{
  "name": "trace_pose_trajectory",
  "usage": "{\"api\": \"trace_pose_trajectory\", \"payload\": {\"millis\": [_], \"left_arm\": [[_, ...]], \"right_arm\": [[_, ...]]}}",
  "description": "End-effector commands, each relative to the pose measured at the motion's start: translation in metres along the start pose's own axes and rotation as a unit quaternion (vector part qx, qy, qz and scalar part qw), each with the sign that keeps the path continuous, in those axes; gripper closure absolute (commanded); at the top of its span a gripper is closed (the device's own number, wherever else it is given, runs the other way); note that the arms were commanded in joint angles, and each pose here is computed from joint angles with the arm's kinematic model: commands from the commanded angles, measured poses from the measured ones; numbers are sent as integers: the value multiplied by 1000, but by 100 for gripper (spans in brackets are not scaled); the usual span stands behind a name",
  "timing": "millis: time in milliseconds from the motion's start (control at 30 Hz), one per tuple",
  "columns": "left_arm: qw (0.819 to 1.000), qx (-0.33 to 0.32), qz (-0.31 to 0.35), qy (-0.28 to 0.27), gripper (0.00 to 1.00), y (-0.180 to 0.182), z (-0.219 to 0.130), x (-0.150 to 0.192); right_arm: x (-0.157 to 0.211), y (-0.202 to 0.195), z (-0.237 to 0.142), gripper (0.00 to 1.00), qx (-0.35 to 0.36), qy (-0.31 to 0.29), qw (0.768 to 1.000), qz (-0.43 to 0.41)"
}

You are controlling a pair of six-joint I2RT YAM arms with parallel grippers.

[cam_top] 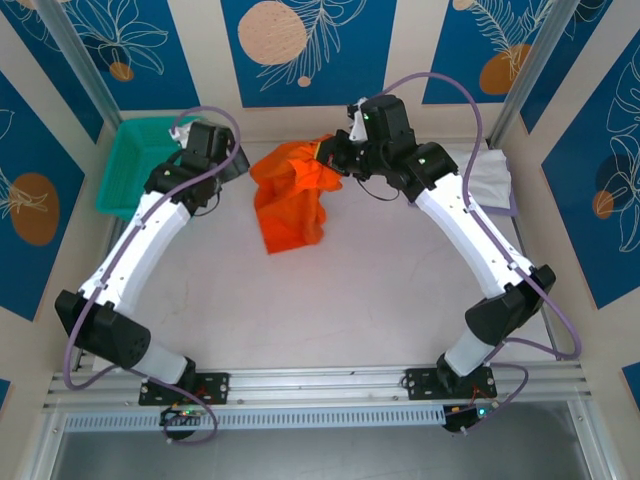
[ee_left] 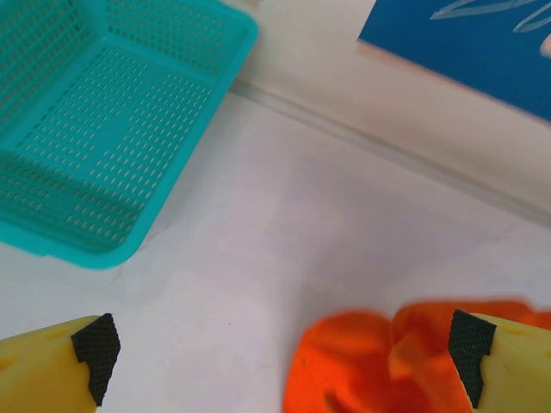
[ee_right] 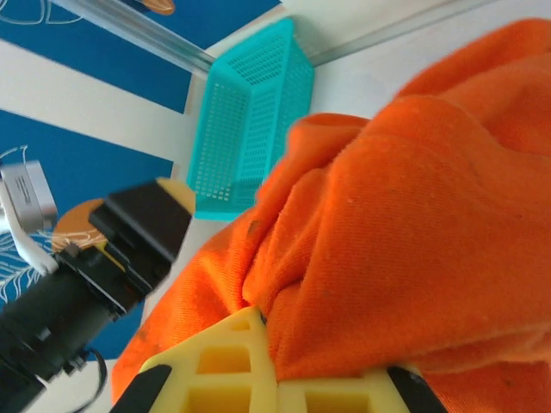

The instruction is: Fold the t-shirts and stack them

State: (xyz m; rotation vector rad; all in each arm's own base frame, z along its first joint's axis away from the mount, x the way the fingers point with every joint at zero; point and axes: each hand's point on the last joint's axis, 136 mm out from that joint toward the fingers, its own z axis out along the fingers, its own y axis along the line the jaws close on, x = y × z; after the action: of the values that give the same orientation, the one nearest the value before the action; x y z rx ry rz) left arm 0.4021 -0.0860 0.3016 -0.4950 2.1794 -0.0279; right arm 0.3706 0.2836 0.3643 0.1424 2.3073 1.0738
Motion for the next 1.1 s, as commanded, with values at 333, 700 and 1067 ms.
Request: {"api": "trace_pose_trajectory", "payload": {"millis": [333, 700, 1067], "left_arm": [[939, -17, 147, 310, 0, 9, 51, 197], [928, -35, 96, 358, 4, -19, 120, 220], [932, -9, 43, 360, 44, -16, 163, 227]], "right_arm": [[33, -252, -47, 45, 273, -5, 928, 254], [126, -265, 15, 28, 274, 141, 928, 210], [131, -294, 60, 46, 303, 178, 918, 183]]}}
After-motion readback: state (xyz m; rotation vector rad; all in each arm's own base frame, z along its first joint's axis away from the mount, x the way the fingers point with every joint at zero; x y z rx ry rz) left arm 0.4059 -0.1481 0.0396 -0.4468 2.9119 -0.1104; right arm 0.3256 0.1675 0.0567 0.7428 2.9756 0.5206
